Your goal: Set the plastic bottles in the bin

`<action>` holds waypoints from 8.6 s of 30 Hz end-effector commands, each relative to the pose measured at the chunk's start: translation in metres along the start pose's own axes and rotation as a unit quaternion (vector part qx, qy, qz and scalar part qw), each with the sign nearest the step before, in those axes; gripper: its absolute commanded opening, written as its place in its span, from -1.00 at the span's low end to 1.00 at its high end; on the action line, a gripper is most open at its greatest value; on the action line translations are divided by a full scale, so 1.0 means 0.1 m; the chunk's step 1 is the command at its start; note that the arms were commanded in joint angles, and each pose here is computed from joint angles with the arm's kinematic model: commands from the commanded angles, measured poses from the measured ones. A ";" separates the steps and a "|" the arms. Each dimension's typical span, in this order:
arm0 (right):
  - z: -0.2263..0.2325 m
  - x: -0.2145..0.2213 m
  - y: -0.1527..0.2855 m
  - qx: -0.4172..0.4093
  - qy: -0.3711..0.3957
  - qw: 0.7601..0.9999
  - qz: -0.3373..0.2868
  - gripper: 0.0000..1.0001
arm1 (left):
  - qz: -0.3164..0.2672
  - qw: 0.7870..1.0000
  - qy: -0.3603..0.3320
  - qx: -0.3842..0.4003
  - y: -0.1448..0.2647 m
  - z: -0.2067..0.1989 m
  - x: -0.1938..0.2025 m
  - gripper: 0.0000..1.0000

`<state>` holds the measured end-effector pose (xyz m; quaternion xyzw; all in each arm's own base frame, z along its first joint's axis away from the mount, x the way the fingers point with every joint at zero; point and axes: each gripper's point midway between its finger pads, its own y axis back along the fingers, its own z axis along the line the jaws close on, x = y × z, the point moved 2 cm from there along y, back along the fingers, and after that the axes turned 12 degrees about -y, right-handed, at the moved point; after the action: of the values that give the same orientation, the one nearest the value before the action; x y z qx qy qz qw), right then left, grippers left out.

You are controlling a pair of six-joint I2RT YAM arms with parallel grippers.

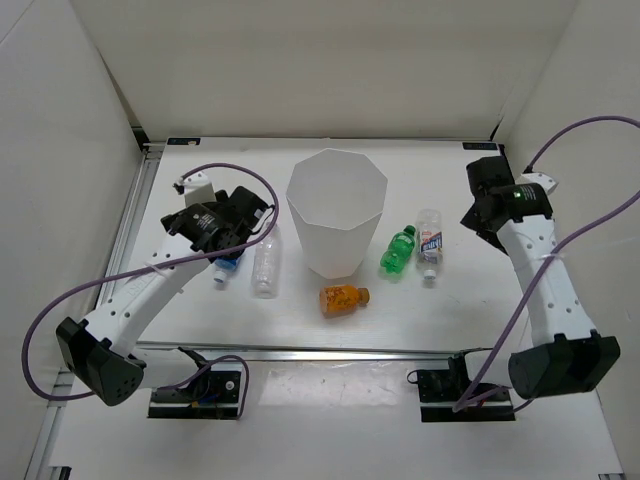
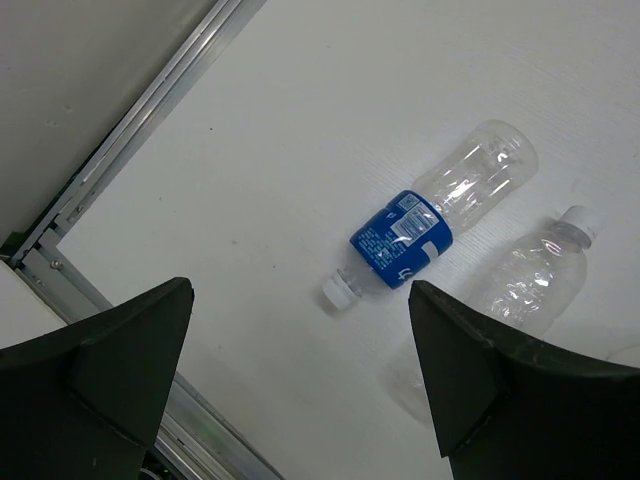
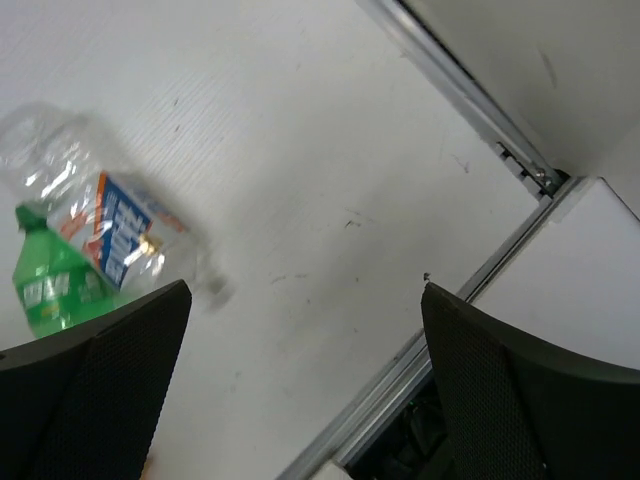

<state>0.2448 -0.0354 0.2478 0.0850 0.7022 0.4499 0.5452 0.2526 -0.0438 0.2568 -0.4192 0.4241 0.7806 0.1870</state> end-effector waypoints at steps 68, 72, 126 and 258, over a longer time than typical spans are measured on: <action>1.74 0.94 -1.73 -0.140 0.096 0.922 0.349 0.73 | 0.112 0.984 -0.134 -0.046 -0.39 -0.19 0.57 1.00; 1.63 0.77 -1.74 -0.140 0.075 0.927 0.341 -0.03 | 0.112 0.984 -0.128 -0.046 -0.39 -0.21 0.56 1.00; 1.65 0.09 -0.17 -0.306 -0.066 0.901 0.300 1.00 | 0.040 0.995 -0.039 -0.085 -0.33 0.06 0.20 1.00; 1.97 -0.23 2.06 -0.608 0.095 0.763 0.199 1.00 | -0.070 0.719 -0.009 0.691 1.53 -1.99 -1.85 0.26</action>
<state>0.3529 0.1758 0.3956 -0.1428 0.3118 0.8904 0.2994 0.3832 -0.2628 0.4245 -0.2543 0.7956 0.3003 0.4607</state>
